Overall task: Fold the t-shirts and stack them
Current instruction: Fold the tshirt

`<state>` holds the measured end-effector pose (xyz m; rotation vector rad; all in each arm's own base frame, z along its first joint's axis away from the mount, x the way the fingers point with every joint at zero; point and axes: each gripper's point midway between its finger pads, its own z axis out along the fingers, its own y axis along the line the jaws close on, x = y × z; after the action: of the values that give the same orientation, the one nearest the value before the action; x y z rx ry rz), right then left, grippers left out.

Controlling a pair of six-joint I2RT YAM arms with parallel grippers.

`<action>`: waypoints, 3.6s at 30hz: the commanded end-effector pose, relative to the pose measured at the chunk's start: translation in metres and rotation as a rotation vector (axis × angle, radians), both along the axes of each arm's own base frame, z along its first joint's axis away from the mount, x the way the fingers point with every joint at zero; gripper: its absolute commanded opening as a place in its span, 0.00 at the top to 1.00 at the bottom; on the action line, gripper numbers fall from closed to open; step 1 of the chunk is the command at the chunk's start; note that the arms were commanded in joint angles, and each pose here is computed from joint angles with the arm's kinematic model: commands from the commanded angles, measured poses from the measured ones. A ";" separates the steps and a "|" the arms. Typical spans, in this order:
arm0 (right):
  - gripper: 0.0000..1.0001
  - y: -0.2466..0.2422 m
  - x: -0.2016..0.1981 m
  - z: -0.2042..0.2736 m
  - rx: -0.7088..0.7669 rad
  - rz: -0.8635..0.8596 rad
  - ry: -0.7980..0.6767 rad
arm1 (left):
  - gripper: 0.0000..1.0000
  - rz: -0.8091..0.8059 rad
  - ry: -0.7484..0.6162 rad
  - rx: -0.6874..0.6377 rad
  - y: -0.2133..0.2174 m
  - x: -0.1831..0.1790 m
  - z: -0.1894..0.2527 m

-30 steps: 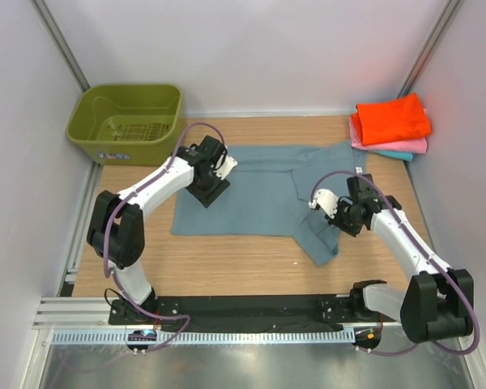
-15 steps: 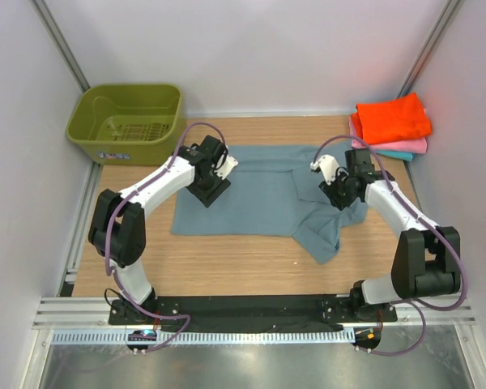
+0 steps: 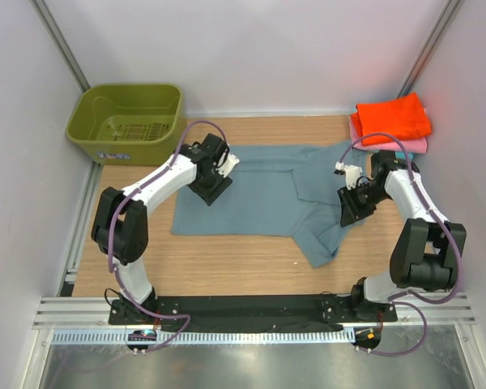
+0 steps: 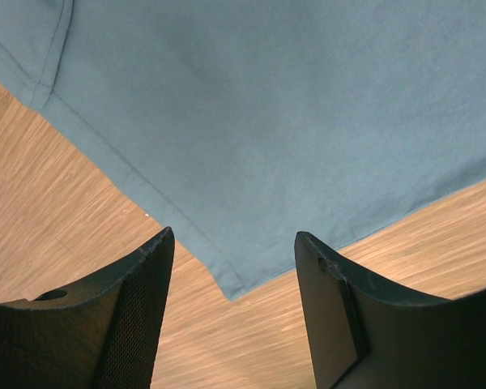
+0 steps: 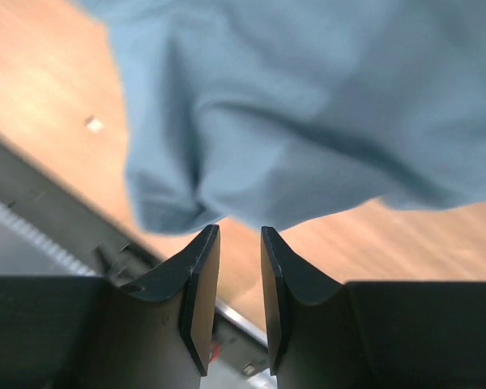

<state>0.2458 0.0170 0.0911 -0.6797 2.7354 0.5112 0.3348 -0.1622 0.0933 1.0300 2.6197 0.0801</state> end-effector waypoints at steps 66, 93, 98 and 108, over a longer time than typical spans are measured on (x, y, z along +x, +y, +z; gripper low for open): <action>0.46 0.043 -0.100 -0.029 0.063 0.285 0.688 | 0.38 0.010 -0.050 -0.068 -0.014 0.009 0.015; 0.43 0.051 -0.123 -0.032 -0.117 0.573 0.608 | 0.39 0.018 -0.052 -0.075 -0.017 0.012 0.014; 0.54 0.055 -0.110 -0.038 -0.151 0.584 0.563 | 0.39 0.019 -0.053 -0.074 -0.016 0.013 0.014; 0.65 0.069 -0.091 -0.052 -0.211 0.593 0.429 | 0.39 0.022 -0.053 -0.074 -0.016 0.013 0.014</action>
<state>0.1390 0.0803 0.0401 -1.6578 3.0332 0.6476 0.3371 -0.1699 0.0950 0.9891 2.6147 0.0385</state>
